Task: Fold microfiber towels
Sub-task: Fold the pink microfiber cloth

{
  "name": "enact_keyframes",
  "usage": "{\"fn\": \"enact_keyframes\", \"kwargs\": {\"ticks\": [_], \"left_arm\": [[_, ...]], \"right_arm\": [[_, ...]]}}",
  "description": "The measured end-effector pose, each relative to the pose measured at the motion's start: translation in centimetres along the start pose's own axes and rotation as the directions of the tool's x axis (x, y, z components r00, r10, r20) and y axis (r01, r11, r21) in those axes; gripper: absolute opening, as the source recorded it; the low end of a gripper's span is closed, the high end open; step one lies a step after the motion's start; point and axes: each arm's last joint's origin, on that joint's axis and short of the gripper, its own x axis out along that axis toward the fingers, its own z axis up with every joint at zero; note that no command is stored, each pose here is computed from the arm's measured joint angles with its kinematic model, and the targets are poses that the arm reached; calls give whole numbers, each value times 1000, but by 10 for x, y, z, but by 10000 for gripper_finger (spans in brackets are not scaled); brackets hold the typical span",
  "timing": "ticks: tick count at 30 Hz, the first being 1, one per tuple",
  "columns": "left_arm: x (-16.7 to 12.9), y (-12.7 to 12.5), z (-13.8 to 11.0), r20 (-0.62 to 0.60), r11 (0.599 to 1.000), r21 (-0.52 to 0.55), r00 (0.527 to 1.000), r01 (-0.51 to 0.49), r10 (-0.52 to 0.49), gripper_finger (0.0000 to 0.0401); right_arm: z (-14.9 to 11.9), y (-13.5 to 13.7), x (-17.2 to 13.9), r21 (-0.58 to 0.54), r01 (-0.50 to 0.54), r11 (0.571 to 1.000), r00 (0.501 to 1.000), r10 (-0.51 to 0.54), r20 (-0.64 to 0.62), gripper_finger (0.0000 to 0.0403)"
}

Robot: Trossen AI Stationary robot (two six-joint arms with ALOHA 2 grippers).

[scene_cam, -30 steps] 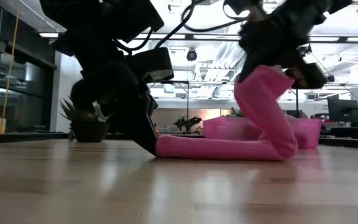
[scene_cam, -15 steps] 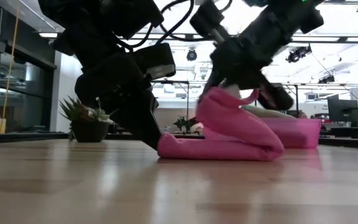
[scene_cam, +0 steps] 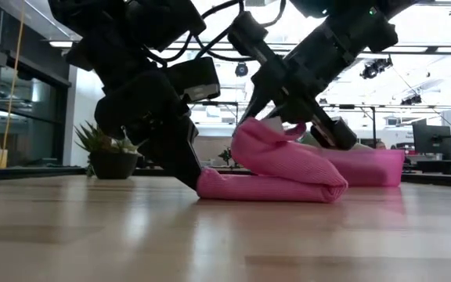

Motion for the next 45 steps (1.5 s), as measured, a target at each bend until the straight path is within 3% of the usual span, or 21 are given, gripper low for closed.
{"fn": "enact_keyframes", "kwargs": {"ticks": [5, 12, 19, 22, 26, 31, 34, 38, 42, 45], "left_arm": [[0, 0, -1, -6, 1000, 1, 1000, -3, 3, 0], [-1, 1, -1, -15, 1000, 2, 1000, -9, 9, 0], [-1, 1, -2, -24, 1000, 3, 1000, -8, 8, 0], [-1, 1, -2, -25, 1000, 3, 1000, -13, 13, 0], [-1, 1, -2, -22, 1000, 3, 1000, -16, 16, 0], [-1, 1, -2, -20, 1000, 3, 1000, -16, 16, 0], [-1, 1, -1, -15, 1000, 2, 1000, -15, 15, 0], [0, 1, -1, -15, 1000, 2, 1000, -15, 15, 0], [0, 1, -1, -11, 1000, 1, 1000, -14, 14, 0], [0, 1, -1, -10, 1000, 0, 1000, -15, 15, 0]], "right_arm": [[4, 5, -4, -28, -31, 999, 1000, 32, 2, 97], [17, 21, -33, -240, -84, 967, 994, 98, 48, 222], [21, 21, -85, -411, 46, 911, 997, -14, 82, 247], [16, 18, -110, -498, 101, 861, 993, -60, 97, 247], [4, 11, -133, -564, 165, 809, 986, -124, 112, 248], [-19, -2, -141, -605, 238, 760, 969, -225, 99, 232], [-33, -9, -142, -618, 277, 735, 958, -264, 115, 193], [-50, -17, -143, -629, 317, 710, 945, -291, 148, 112], [-62, -32, -139, -603, 331, 726, 939, -314, 139, 18], [-72, -51, -130, -558, 237, 795, 969, -232, 82, 17]]}}
